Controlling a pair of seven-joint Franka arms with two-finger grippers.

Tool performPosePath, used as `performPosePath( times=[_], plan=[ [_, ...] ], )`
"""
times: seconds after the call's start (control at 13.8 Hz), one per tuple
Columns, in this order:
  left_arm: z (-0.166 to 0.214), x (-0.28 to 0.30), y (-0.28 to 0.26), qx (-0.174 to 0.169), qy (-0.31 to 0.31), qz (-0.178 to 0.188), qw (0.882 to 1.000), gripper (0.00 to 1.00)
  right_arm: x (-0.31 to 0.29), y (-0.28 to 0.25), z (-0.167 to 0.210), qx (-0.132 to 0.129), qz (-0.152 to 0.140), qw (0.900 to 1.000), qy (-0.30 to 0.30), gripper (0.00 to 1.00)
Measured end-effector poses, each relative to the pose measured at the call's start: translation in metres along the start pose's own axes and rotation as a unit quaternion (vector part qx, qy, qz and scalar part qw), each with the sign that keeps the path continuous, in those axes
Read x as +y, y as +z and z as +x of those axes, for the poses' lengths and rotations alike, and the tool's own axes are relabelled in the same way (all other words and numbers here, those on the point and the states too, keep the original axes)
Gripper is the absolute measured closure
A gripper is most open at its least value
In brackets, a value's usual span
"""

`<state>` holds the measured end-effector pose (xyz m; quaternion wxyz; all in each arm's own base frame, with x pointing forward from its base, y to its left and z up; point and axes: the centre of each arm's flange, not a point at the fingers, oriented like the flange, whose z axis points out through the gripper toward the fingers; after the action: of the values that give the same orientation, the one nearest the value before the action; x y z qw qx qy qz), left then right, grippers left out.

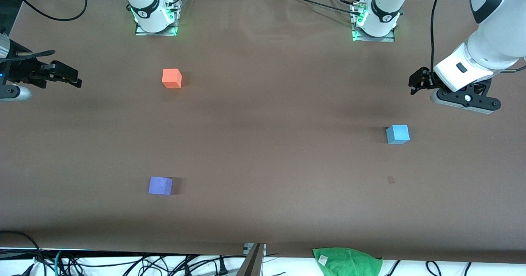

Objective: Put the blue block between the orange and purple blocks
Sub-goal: 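Move the left gripper down over the light-blue cube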

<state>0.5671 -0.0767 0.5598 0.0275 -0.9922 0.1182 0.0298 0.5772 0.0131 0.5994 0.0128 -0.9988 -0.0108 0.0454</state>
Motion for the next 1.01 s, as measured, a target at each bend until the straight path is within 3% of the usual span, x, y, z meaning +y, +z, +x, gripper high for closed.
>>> performPosePath(
  times=[0.72, 1.01],
  plan=[
    [0.001, -0.003, 0.001, 0.000, -0.002, 0.000, 1.000, 0.00, 0.000, 0.000, 0.000, 0.000, 0.000, 1.000, 0.000, 0.00],
    [0.012, -0.036, 0.017, 0.014, -0.028, -0.002, 1.000, 0.00, 0.000, 0.000, 0.000, 0.000, 0.000, 1.000, 0.000, 0.00]
  ],
)
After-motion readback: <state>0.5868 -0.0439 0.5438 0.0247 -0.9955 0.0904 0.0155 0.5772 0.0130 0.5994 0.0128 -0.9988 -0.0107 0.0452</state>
